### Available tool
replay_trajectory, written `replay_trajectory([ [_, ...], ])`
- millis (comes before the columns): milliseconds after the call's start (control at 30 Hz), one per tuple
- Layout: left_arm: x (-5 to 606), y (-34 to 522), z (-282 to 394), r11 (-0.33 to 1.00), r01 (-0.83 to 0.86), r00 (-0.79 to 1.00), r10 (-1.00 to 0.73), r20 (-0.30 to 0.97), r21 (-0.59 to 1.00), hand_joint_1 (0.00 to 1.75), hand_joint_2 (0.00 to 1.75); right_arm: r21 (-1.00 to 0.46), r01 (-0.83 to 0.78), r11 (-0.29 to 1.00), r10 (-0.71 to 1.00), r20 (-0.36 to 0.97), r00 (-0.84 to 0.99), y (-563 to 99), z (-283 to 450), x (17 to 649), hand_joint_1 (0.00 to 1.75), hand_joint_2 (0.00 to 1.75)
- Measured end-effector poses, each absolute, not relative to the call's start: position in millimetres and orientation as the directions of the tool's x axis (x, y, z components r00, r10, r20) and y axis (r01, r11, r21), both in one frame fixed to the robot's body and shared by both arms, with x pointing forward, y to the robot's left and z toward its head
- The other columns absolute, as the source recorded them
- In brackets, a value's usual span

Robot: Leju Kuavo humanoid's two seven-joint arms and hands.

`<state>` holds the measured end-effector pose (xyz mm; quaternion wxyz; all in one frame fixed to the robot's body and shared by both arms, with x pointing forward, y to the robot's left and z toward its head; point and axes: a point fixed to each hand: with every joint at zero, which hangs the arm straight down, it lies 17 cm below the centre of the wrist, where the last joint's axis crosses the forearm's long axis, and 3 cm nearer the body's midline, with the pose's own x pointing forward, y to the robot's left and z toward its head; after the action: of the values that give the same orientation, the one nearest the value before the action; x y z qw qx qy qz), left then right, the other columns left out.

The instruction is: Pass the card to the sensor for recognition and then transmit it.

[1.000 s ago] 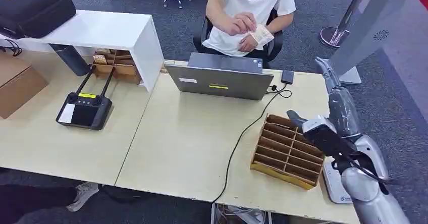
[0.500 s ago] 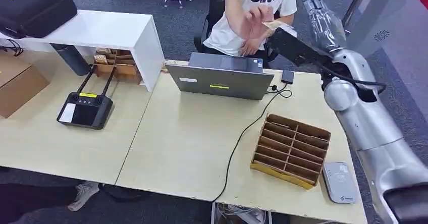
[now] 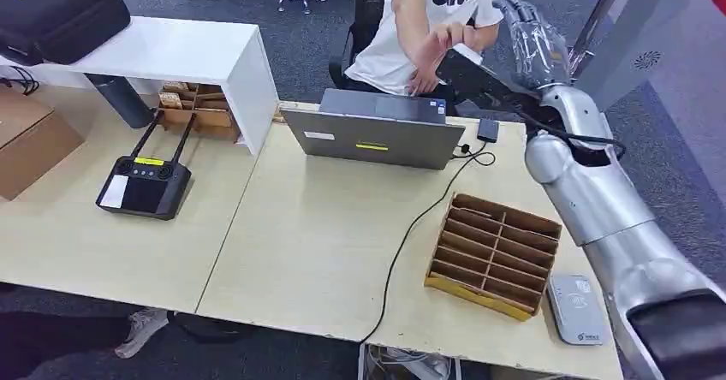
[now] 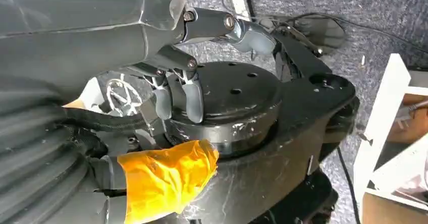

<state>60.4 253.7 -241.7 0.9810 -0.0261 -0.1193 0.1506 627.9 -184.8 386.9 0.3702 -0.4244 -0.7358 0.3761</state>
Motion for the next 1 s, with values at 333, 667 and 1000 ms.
replay_trajectory([
  [333, 62, 250, -241, 0.956, -0.277, 0.927, 0.292, 0.236, -0.094, 0.0, 1.75, -0.78, 0.375, 0.501, 0.833, 0.316, -0.455, -183, 383, 605, 1.75, 1.75],
  [667, 59, 253, -240, 0.958, -0.279, 0.927, 0.286, 0.244, -0.062, 0.0, 1.75, -0.638, 0.319, 0.701, 0.684, 0.473, -0.556, -187, 376, 567, 1.75, 1.75],
  [1000, 47, 249, -233, 0.958, -0.285, 0.928, 0.285, 0.238, -0.036, 0.0, 1.75, -0.534, 0.333, 0.777, 0.62, 0.561, -0.549, -230, 347, 530, 1.75, 1.75],
])
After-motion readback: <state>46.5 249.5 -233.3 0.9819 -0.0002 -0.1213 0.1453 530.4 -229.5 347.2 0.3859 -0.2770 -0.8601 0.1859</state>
